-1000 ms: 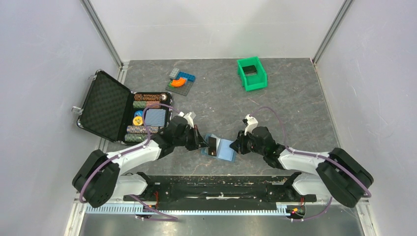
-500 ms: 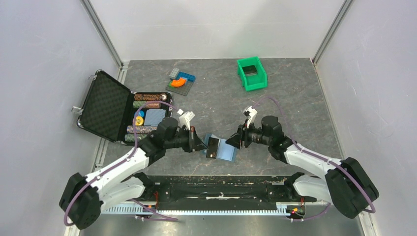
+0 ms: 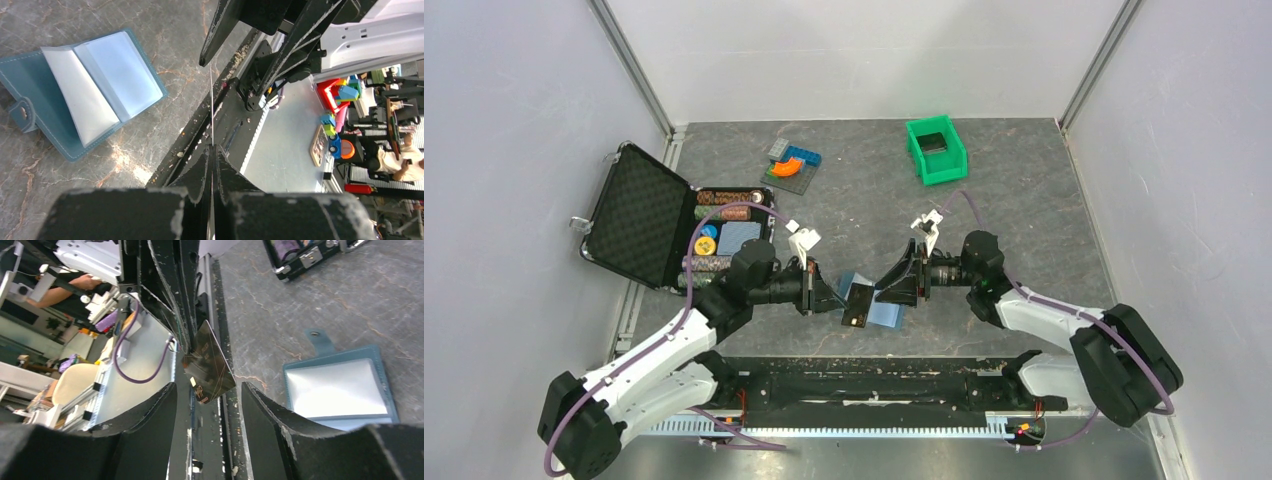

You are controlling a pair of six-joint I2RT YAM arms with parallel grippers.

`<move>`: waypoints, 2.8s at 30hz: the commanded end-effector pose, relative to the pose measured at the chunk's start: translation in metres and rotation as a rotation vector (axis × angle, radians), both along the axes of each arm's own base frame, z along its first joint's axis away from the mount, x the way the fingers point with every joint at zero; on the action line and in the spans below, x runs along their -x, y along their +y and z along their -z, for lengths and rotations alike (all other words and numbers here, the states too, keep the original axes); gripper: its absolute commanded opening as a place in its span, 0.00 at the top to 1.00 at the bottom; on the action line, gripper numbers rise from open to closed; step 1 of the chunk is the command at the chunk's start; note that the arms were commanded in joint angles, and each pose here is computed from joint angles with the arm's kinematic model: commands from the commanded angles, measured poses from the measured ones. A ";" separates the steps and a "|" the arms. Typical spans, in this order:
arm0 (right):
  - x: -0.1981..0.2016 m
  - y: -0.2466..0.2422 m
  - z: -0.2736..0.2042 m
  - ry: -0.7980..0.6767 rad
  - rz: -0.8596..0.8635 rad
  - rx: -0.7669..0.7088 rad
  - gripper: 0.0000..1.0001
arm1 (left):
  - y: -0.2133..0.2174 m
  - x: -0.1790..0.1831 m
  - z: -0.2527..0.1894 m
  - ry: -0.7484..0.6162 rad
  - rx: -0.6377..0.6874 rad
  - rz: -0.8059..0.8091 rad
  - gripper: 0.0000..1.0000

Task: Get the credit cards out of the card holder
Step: Place the credit card in the storage box.

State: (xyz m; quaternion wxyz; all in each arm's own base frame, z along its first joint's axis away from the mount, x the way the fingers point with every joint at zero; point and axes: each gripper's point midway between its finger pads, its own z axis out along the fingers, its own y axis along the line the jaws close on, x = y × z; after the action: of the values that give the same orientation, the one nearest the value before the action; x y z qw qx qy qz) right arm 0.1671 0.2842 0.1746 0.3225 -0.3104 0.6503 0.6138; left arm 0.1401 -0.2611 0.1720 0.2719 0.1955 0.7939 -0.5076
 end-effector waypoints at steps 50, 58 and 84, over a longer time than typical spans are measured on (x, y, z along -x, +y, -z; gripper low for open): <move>-0.180 -0.117 -0.037 -0.018 0.754 0.178 1.00 | 0.078 -0.044 -0.033 -0.318 -0.303 -0.354 0.00; -0.293 -0.203 -0.059 -0.076 1.178 0.244 1.00 | 0.072 -0.033 -0.030 -0.299 -0.256 -0.310 0.00; -0.459 -0.212 0.005 0.043 1.324 0.216 1.00 | 0.066 -0.021 -0.014 -0.232 -0.290 -0.226 0.00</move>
State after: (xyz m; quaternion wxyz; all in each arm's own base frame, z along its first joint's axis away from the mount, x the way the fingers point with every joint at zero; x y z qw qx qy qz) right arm 0.6085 0.0668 0.1461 0.5564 0.1342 0.7930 0.2087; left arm 0.1583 -0.1961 0.1797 0.3671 0.1823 0.8493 -0.3326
